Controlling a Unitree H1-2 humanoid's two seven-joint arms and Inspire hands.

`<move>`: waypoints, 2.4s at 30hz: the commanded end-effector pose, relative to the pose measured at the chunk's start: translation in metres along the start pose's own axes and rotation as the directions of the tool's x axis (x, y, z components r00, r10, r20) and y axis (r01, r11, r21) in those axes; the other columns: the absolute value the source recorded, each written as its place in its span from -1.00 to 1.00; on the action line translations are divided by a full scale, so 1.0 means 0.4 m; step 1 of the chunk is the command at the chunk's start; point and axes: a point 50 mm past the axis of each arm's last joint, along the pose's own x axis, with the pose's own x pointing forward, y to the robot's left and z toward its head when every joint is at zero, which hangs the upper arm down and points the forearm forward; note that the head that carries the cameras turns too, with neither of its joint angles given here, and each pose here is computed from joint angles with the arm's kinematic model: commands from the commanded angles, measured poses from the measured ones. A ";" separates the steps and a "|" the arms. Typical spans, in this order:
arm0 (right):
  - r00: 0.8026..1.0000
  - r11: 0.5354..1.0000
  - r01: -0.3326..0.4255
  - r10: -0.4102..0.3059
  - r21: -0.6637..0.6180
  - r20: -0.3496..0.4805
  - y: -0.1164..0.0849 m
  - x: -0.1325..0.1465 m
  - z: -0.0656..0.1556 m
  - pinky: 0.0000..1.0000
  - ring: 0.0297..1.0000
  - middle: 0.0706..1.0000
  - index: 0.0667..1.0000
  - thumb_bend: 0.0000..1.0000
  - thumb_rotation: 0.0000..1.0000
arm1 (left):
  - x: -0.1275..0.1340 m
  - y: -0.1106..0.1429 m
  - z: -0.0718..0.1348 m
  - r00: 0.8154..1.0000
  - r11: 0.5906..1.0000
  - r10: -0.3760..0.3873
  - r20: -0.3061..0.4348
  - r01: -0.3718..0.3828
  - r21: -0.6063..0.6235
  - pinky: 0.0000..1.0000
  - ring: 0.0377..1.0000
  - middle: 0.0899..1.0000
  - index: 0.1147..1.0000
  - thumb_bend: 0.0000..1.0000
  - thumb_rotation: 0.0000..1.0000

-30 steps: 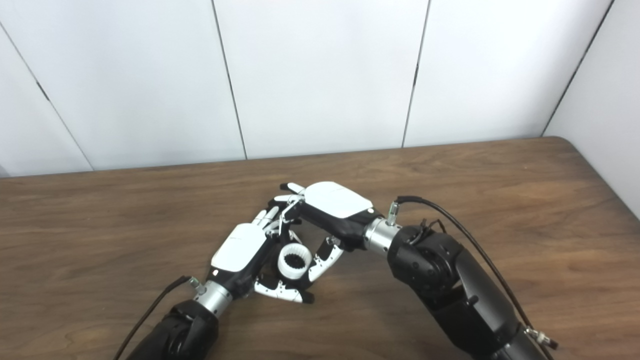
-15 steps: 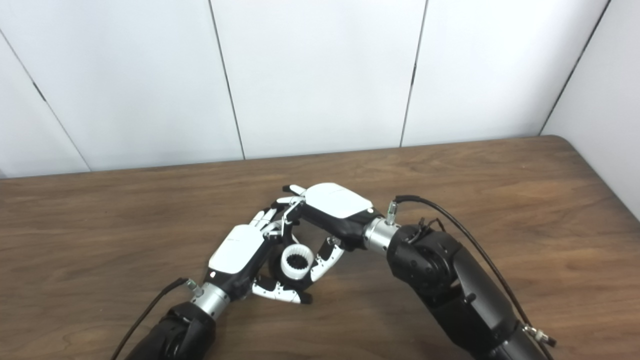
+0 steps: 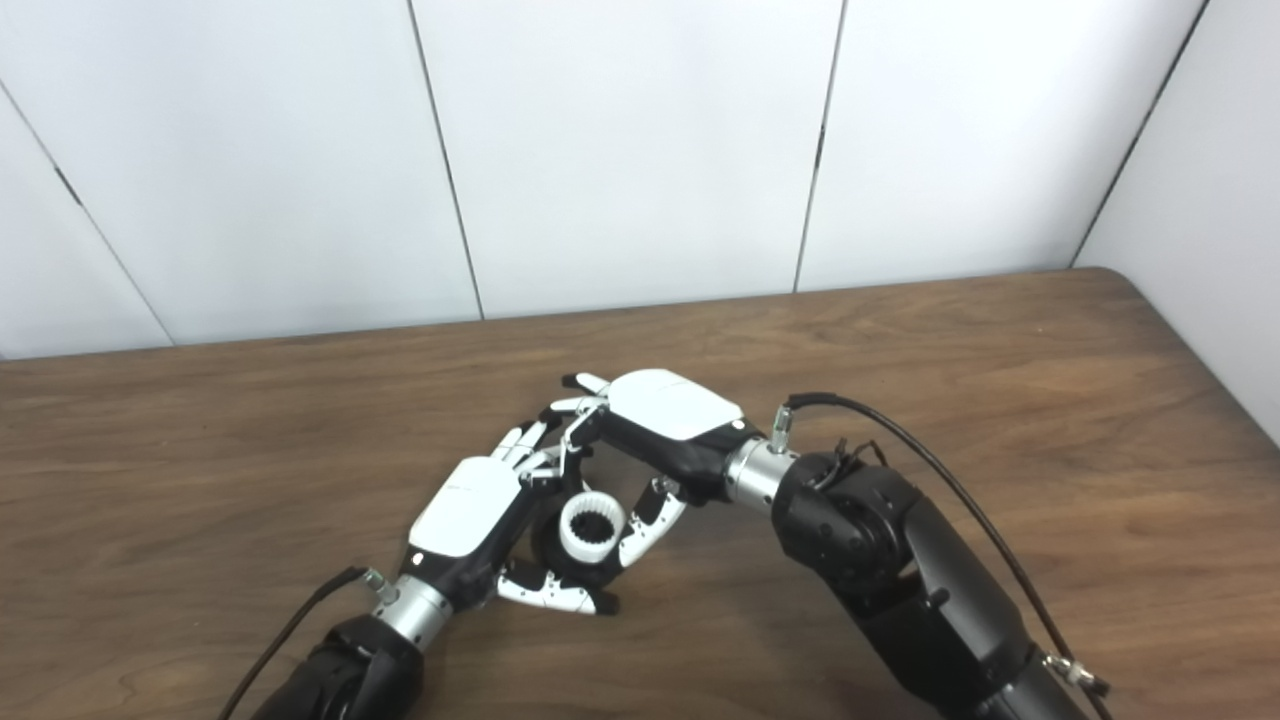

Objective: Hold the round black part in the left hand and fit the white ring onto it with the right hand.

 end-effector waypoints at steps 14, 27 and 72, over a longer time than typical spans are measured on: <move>0.996 0.999 0.028 -0.026 -0.023 0.082 -0.012 0.032 0.028 -1.00 1.00 0.77 -0.12 0.04 -0.74 | -0.080 -0.094 -0.011 0.981 0.985 -0.171 -0.087 0.171 -0.006 1.00 1.00 0.73 -0.17 0.04 -0.90; 0.995 0.999 0.028 -0.024 -0.035 0.093 -0.013 0.041 0.025 -1.00 1.00 0.76 -0.12 0.04 -0.74 | -0.091 -0.090 -0.013 0.981 0.985 -0.171 -0.089 0.171 -0.006 1.00 1.00 0.73 -0.18 0.04 -0.90; 0.995 0.993 0.101 -0.102 0.069 0.015 -0.030 -0.004 -0.006 -1.00 1.00 0.78 -0.13 0.04 -0.75 | -0.093 -0.088 -0.045 0.980 0.984 -0.176 -0.096 0.177 0.006 1.00 0.99 0.70 -0.18 0.04 -0.90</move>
